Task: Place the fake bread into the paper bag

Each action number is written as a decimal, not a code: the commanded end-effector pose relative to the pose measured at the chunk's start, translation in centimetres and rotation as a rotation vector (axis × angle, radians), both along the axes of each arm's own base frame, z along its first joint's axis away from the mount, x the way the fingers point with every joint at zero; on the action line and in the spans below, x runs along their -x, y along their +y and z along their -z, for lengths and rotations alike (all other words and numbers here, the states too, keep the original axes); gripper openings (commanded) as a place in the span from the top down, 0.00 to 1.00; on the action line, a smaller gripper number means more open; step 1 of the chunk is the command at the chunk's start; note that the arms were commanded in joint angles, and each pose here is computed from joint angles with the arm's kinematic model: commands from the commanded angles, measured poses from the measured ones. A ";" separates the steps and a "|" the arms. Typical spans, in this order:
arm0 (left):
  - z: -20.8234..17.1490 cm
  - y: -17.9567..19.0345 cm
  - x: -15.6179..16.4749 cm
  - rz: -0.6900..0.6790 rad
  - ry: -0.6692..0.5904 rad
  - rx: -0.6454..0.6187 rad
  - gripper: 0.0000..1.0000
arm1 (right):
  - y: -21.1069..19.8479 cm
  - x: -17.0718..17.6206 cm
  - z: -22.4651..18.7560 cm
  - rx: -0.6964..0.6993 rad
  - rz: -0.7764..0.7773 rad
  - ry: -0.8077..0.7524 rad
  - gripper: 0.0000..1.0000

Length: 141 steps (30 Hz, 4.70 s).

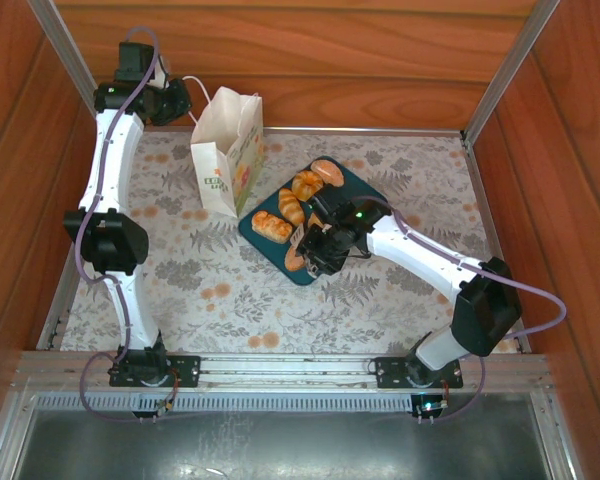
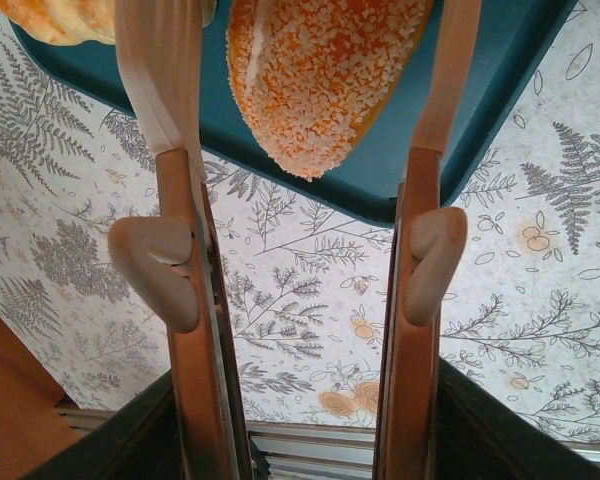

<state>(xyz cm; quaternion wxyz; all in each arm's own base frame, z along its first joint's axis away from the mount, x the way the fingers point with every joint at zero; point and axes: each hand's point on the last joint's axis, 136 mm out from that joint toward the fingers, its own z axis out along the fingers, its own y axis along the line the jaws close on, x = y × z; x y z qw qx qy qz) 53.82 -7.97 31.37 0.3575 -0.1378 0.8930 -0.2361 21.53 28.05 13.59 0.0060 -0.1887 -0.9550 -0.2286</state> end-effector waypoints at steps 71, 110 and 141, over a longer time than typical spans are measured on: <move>-0.2 0.1 -0.4 0.001 -0.002 0.024 1.00 | 1.6 -22.1 -31.7 -0.234 0.023 -0.989 0.66; -0.2 0.5 -0.6 -0.004 -0.002 0.030 1.00 | 13.6 -22.5 -22.1 -0.287 -0.401 -0.954 0.49; -0.1 1.1 -0.2 -0.031 0.009 0.029 1.00 | -0.9 -19.5 -26.7 -0.145 -0.152 -0.923 0.47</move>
